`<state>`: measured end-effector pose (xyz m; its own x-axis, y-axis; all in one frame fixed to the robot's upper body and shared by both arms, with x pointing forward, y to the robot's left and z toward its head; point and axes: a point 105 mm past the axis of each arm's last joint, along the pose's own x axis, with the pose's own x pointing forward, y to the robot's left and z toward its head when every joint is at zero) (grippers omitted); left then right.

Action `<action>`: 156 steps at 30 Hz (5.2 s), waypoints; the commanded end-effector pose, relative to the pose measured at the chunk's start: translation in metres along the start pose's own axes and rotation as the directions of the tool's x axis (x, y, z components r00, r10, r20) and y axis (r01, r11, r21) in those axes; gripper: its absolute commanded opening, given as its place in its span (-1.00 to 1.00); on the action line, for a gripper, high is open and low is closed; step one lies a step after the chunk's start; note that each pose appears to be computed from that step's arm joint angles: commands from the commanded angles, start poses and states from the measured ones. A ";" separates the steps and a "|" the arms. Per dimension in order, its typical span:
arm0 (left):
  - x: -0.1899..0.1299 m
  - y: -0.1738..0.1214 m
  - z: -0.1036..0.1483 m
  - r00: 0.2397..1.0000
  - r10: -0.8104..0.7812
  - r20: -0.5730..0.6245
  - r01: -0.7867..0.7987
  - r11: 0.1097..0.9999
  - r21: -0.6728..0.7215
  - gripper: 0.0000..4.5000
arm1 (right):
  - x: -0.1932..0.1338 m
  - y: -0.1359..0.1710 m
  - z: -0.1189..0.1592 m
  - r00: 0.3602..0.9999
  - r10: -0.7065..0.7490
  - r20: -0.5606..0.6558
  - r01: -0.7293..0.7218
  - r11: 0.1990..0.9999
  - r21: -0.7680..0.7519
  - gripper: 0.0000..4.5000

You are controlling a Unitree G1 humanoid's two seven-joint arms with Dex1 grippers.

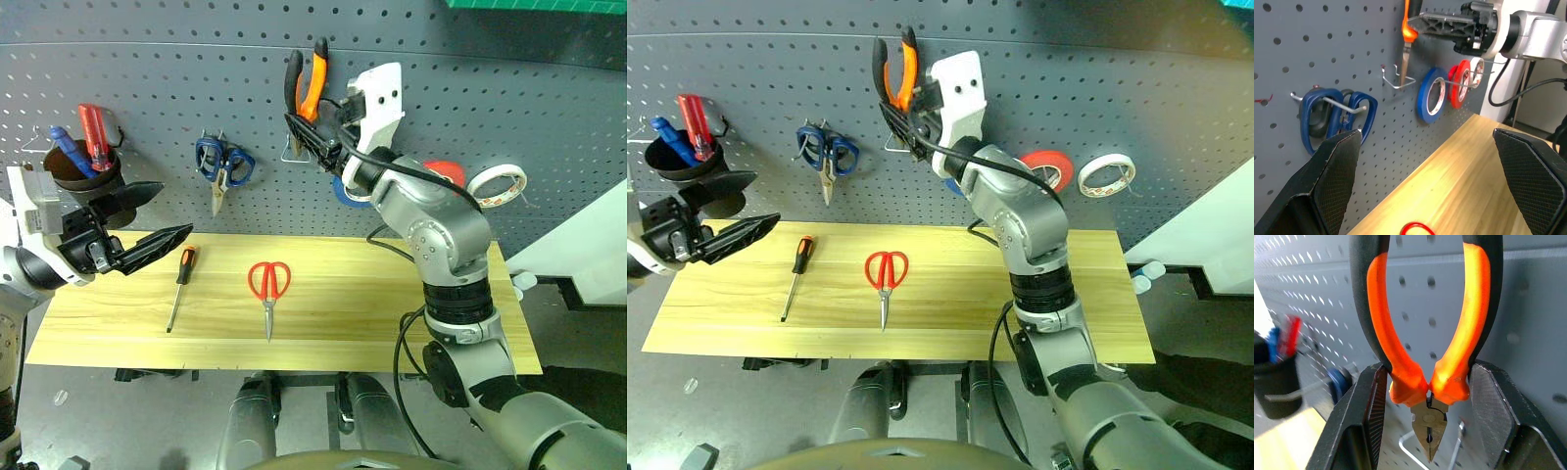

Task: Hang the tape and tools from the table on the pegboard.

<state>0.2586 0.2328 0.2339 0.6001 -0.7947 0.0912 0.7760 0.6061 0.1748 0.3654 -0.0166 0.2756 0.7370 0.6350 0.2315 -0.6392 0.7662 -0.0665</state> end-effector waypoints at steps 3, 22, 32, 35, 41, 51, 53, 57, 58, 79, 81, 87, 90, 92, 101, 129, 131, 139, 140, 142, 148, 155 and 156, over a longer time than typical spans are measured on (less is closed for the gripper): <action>0.002 0.001 0.005 1.000 -0.016 0.008 0.015 0.999 0.036 1.00 | 0.003 0.007 0.009 1.000 0.002 0.030 -0.002 1.000 -0.013 -0.01; 0.005 0.000 -0.004 1.000 -0.026 0.008 0.026 1.000 0.012 1.00 | -0.001 0.006 0.021 0.998 0.014 0.067 -0.012 0.999 -0.034 0.99; 0.004 0.007 -0.026 0.993 0.096 -0.064 -0.097 0.995 -0.011 1.00 | -0.036 -0.005 0.046 0.959 0.278 0.055 -0.281 0.956 0.080 0.99; 0.004 0.006 -0.032 0.989 0.124 -0.084 -0.127 0.992 -0.028 1.00 | -0.045 0.004 0.040 0.932 0.361 -0.015 -0.360 0.932 0.047 0.99; 0.010 -0.002 -0.048 0.974 0.193 -0.115 -0.203 0.975 -0.085 1.00 | -0.076 0.021 0.013 0.819 0.547 -0.171 -0.546 0.836 0.059 0.99; 0.027 -0.024 -0.101 0.923 0.238 -0.302 -0.306 0.931 -0.201 1.00 | -0.113 0.022 -0.046 0.612 0.691 -0.383 -0.698 0.701 0.149 0.99; 0.031 -0.027 -0.110 0.903 0.254 -0.348 -0.338 0.918 -0.206 1.00 | -0.118 0.024 -0.054 0.584 0.710 -0.393 -0.715 0.679 0.166 0.99; 0.042 -0.030 -0.128 0.850 0.298 -0.435 -0.412 0.890 -0.195 1.00 | -0.126 0.024 -0.073 0.542 0.724 -0.428 -0.732 0.656 0.183 0.99; 0.045 -0.031 -0.132 0.836 0.309 -0.454 -0.429 0.884 -0.187 1.00 | -0.128 0.023 -0.077 0.535 0.722 -0.439 -0.732 0.655 0.185 0.99; 0.082 -0.072 -0.195 0.494 0.381 -0.781 -0.760 0.626 -0.176 1.00 | -0.131 -0.035 -0.124 0.491 0.643 -0.588 -0.722 0.678 0.139 0.99; 0.082 -0.078 -0.200 0.468 0.359 -0.808 -0.763 0.626 -0.164 1.00 | -0.129 -0.037 -0.127 0.485 0.644 -0.592 -0.725 0.675 0.139 0.99; 0.087 -0.084 -0.204 0.446 0.332 -0.831 -0.781 0.598 -0.180 1.00 | -0.123 -0.039 -0.133 0.489 0.644 -0.589 -0.708 0.687 0.163 0.99; 0.089 -0.086 -0.205 0.441 0.325 -0.837 -0.782 0.597 -0.180 1.00 | -0.121 -0.037 -0.132 0.521 0.642 -0.562 -0.711 0.691 0.131 0.99; 0.090 -0.087 -0.207 0.432 0.320 -0.843 -0.791 0.585 -0.183 1.00 | -0.121 -0.036 -0.131 0.533 0.639 -0.556 -0.713 0.692 0.113 0.99; 0.096 -0.083 -0.212 0.428 0.317 -0.846 -0.783 0.597 -0.172 1.00 | -0.124 -0.040 -0.132 0.578 0.585 -0.569 -0.679 0.732 0.062 0.99; 0.076 -0.081 -0.229 0.352 0.287 -0.891 -0.822 0.551 -0.148 -0.99 | -0.131 -0.047 -0.134 0.624 0.525 -0.579 -0.617 0.786 0.047 1.00; 0.075 -0.081 -0.229 0.353 0.284 -0.891 -0.822 0.548 -0.151 -0.99 | -0.130 -0.047 -0.133 0.629 0.523 -0.575 -0.614 0.788 0.046 1.00; 0.075 -0.075 -0.228 0.355 0.294 -0.888 -0.819 0.556 -0.143 -0.99 | -0.126 -0.052 -0.130 0.649 0.514 -0.561 -0.597 0.801 0.043 1.00; 0.076 -0.074 -0.227 0.360 0.303 -0.882 -0.808 0.573 -0.133 -0.99 | -0.125 -0.052 -0.129 0.651 0.512 -0.560 -0.595 0.803 0.041 1.00; 0.083 -0.075 -0.221 0.399 0.287 -0.871 -0.778 0.609 -0.155 -0.99 | -0.124 -0.054 -0.128 0.655 0.508 -0.560 -0.593 0.804 0.036 1.00; 0.086 -0.069 -0.205 0.408 0.324 -0.854 -0.758 0.642 -0.118 -0.74 | -0.122 -0.057 -0.127 0.663 0.500 -0.558 -0.588 0.808 0.026 1.00; 0.099 -0.068 -0.188 0.446 0.331 -0.831 -0.753 0.641 -0.149 0.27 | -0.120 -0.058 -0.127 0.669 0.495 -0.554 -0.588 0.809 0.013 1.00; 0.102 -0.070 -0.185 0.458 0.327 -0.827 -0.750 0.641 -0.162 0.42 | -0.119 -0.058 -0.127 0.670 0.495 -0.553 -0.588 0.809 0.011 1.00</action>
<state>0.3002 0.1186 0.0386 0.6619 -0.1309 -0.7381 0.0782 0.9913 -0.1057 0.3393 -0.1241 0.1168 0.2813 0.8506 -0.4443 -0.9596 0.2441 -0.1403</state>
